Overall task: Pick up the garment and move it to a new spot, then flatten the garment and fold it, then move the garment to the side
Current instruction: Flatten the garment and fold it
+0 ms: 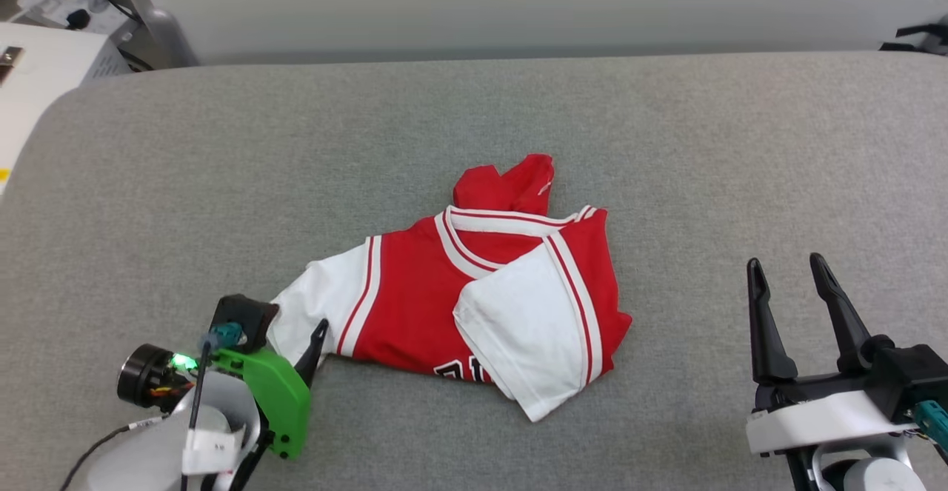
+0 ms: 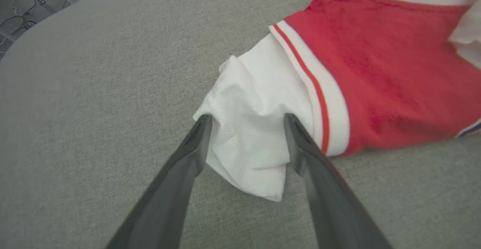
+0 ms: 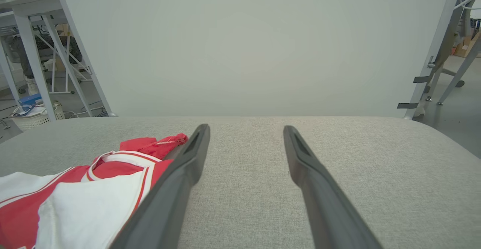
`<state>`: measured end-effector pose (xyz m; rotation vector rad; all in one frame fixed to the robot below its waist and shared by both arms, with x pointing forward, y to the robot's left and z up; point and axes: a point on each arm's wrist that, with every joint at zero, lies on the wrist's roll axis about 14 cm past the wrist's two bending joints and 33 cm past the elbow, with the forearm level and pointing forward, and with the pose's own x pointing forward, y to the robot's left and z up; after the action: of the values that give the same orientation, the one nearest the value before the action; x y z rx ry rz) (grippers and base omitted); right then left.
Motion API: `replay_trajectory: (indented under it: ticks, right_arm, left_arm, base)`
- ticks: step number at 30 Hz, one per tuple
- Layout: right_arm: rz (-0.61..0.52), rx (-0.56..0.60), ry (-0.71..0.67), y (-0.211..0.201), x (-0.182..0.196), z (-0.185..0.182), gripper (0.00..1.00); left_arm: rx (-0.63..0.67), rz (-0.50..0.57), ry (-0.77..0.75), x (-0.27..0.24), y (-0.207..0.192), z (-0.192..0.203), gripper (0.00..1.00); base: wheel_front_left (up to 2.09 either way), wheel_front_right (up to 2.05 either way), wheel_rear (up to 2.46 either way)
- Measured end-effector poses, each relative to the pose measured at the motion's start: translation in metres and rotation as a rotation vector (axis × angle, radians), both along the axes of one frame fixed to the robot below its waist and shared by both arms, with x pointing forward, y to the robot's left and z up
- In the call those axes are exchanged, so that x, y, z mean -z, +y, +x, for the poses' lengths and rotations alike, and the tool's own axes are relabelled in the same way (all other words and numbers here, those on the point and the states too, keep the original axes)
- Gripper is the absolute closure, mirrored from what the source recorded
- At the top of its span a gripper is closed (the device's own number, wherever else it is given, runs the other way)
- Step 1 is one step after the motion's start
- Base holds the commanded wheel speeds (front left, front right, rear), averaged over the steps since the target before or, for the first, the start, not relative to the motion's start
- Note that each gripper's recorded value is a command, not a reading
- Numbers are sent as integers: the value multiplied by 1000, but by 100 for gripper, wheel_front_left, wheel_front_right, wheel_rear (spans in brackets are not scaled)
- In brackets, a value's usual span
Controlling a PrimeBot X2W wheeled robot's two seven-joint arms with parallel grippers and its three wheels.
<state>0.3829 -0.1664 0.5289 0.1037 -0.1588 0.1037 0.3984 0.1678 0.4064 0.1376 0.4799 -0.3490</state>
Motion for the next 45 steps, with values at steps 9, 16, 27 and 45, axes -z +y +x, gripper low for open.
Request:
replay_trajectory:
  ticks: [9,16,27,45]
  right_arm:
    - [-60,-27,-139,10,-44,2,0]
    - [-101,-97,-307,33,-95,11,0]
    - [-198,-385,-420,104,-122,17,0]
    - [-656,-955,540,164,83,-23,0]
  left_arm:
    - [-189,-51,-279,-60,11,3,0]
    - [-336,-56,-481,-102,30,-15,0]
    - [-446,-58,-557,-107,47,-39,0]
    - [-484,-89,-554,-98,47,-38,0]
  base:
    - [0,0,0]
    - [0,0,0]
    - [0,0,0]
    - [0,0,0]
